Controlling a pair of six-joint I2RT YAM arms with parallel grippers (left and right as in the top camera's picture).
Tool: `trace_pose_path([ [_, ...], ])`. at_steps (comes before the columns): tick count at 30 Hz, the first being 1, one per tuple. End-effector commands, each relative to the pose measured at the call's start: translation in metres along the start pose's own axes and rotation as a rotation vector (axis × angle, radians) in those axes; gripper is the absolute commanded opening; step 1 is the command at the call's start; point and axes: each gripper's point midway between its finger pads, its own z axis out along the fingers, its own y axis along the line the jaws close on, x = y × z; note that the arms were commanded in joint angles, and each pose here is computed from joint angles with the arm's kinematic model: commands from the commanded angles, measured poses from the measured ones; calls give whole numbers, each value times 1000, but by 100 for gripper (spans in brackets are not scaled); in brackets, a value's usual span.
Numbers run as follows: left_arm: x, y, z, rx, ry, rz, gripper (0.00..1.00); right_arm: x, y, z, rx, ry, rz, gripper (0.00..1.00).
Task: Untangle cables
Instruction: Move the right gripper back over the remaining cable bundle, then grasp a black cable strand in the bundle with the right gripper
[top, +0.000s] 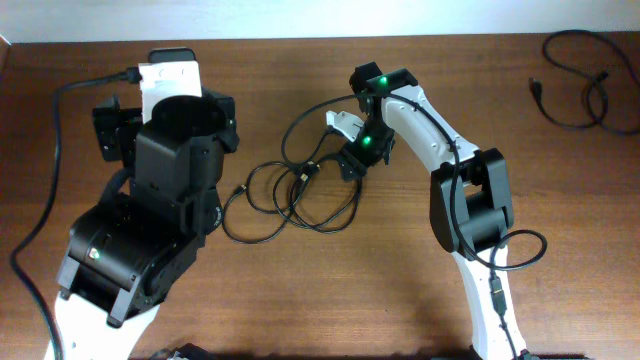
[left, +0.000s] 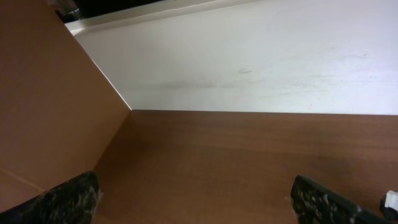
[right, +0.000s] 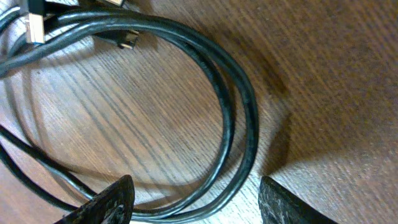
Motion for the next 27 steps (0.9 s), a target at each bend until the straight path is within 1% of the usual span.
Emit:
trace_pose_path([
  [1, -2, 5, -1, -19, -5, 9, 99, 2, -4, 5, 12, 10, 12, 62],
  [5, -2, 5, -1, -19, -5, 9, 99, -3, -7, 5, 21, -10, 16, 62],
  [13, -2, 5, -1, -18, -5, 9, 99, -13, -13, 5, 47, -54, 112, 62],
  [17, -2, 5, -1, -18, -5, 9, 99, -6, -14, 18, 39, -36, 143, 62],
  [22, -2, 5, -1, -18, -5, 9, 99, 15, -14, 45, 21, 9, 160, 62],
  [23, -2, 5, -1, -18, -5, 9, 99, 16, -14, 48, 20, 11, 160, 57],
  [24, -2, 5, -1, -18, -5, 9, 99, 17, -14, 49, 21, 10, 163, 49],
  [25, -2, 5, -1, -18, -5, 9, 99, 16, -15, 49, 21, 9, 167, 29],
  [26, -2, 5, -1, -18, -5, 9, 99, 16, -15, 49, 22, 7, 166, 14],
  [27, -2, 5, -1, -18, -5, 9, 99, 16, -15, 49, 22, 6, 166, 4],
])
